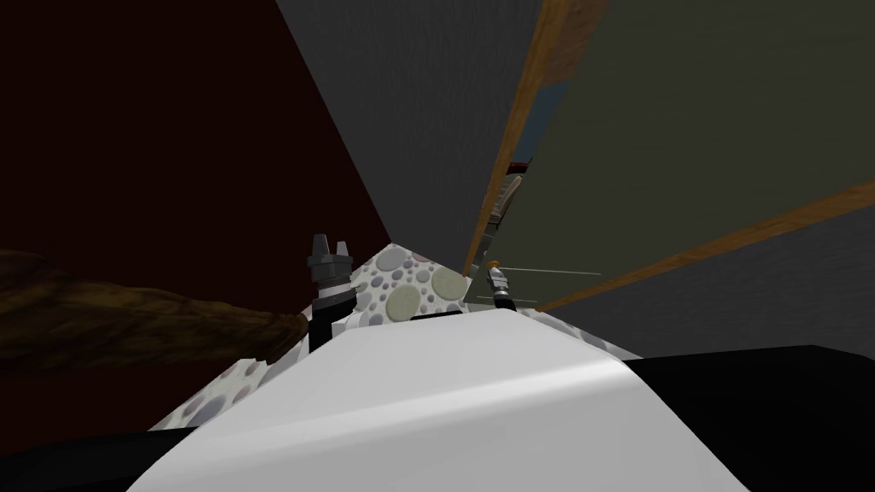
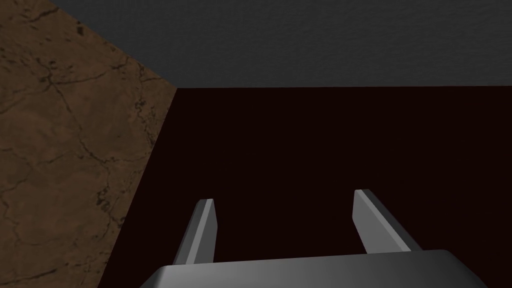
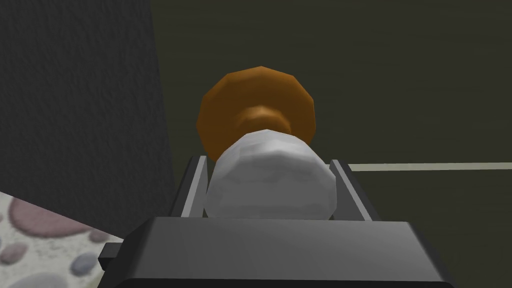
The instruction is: Pull the door open
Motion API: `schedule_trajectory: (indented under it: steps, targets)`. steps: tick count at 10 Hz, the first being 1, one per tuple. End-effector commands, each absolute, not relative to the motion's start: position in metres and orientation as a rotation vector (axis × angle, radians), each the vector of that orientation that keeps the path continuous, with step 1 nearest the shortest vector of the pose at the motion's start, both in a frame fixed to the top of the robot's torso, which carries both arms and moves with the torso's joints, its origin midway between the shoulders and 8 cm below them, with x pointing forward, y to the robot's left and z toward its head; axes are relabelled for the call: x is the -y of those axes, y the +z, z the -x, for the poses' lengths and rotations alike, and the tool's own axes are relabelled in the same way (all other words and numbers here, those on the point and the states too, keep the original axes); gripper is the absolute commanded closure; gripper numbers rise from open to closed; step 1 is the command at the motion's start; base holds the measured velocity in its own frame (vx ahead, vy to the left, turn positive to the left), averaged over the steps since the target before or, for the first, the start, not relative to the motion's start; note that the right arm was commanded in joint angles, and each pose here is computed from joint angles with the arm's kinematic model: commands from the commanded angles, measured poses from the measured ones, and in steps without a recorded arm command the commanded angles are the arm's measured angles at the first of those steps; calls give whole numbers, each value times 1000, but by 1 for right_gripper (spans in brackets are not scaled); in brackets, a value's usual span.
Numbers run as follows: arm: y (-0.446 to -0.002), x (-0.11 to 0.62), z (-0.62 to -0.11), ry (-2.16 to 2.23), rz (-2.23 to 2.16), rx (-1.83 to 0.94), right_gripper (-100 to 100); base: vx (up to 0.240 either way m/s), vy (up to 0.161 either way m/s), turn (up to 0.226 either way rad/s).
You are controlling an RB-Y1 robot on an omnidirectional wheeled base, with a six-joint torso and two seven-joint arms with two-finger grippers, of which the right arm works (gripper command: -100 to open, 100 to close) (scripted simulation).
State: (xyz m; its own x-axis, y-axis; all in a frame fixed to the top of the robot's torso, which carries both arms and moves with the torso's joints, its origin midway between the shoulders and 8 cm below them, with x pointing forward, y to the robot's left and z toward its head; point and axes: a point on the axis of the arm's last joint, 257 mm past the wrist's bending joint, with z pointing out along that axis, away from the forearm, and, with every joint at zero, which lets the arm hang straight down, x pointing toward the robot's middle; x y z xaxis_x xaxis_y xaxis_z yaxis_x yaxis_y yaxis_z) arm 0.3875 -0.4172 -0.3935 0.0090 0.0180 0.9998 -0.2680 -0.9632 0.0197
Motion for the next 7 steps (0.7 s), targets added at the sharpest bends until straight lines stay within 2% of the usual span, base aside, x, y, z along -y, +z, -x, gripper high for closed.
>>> schedule_trajectory:
  steps: [1, 4, 7]
  targets:
    - [-392, 414, -389, 2071, -2072, 262, 100, 0, 0, 0]
    - [-392, 417, -376, 2099, -2098, 216, 100, -190, -43, 173]
    - [-392, 417, -367, 2129, -2124, 176, 100, -248, -55, 169]
